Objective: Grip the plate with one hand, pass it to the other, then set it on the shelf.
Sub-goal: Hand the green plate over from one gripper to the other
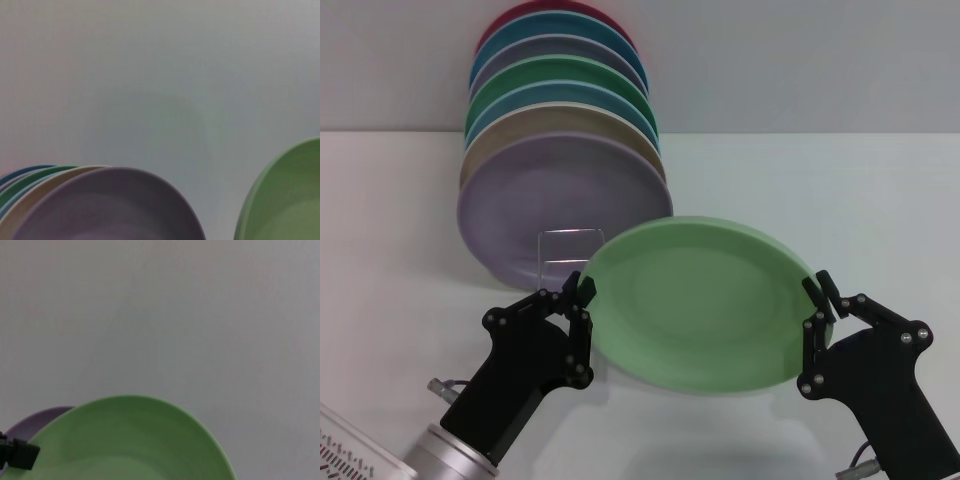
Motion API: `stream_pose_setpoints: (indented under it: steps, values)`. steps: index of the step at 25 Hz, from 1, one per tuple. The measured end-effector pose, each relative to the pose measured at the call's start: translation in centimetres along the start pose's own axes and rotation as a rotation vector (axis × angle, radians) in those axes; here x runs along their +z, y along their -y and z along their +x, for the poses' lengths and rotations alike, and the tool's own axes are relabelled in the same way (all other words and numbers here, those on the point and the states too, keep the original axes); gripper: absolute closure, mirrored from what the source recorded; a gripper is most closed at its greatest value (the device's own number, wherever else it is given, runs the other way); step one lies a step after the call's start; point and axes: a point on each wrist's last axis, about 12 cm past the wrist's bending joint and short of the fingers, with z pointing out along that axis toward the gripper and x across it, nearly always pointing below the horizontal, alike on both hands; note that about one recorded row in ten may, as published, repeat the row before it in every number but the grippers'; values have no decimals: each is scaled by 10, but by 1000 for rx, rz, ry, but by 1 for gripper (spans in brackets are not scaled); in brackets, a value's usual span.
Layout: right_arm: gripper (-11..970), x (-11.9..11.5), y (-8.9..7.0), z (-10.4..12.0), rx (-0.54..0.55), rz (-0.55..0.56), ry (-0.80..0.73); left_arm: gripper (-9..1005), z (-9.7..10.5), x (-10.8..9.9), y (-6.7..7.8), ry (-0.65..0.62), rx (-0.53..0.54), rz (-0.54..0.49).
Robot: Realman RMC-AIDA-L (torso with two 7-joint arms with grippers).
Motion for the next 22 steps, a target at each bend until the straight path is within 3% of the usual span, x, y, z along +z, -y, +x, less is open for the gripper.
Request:
stream_pose_setpoints:
  steps: [19,22]
  values:
    - [908,5,2,2,4,-32,30,963,-3,-3,-1,32,33,-22]
    - [811,7,3,2,37,-27,38,964,-4,-4,-1,39,40,-22]
